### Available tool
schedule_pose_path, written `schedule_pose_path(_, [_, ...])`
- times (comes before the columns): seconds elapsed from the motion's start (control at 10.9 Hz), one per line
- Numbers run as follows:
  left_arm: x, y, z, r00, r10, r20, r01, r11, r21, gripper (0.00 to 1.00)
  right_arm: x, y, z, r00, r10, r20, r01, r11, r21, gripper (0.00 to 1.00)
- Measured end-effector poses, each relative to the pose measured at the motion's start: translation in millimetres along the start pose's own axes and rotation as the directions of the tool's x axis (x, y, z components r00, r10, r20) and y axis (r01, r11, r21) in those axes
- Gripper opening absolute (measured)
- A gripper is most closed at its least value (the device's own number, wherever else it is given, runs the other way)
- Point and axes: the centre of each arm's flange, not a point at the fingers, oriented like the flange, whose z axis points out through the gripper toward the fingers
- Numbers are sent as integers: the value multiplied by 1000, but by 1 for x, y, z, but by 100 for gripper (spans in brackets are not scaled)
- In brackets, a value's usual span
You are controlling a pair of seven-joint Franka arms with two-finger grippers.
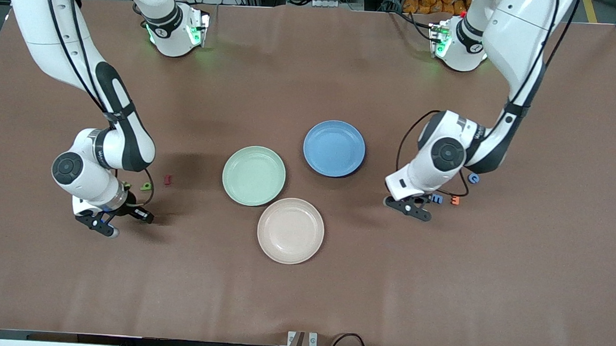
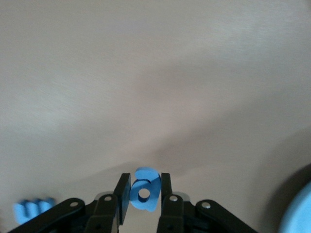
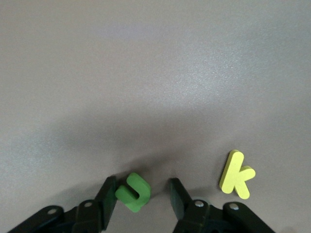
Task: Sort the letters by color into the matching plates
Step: 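Grasp the blue 'a' with the left gripper while the right gripper grasps green 'u', then place the blue 'a' on the blue plate with the left gripper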
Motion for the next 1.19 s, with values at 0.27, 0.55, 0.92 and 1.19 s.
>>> schedule_pose_path(0.27, [-9,51,0,992,-126,22,127,992,-19,30,0,0,-1,1000,0,-2,0,1000,1,47])
schedule_pose_path(0.55, [-18,83,-3,968,-244,57,246,969,-26,30,1,0,-2,1000,0,-3,0,1000,2,41])
schedule_pose_path(0.92, [-31,126,-7,907,-412,89,416,909,-29,30,1,-1,-2,1000,0,-4,0,1000,2,35])
schedule_pose_path(1.19, [-40,151,-7,857,-505,101,509,860,-21,30,1,-2,-4,1000,-1,-6,1,1000,3,32])
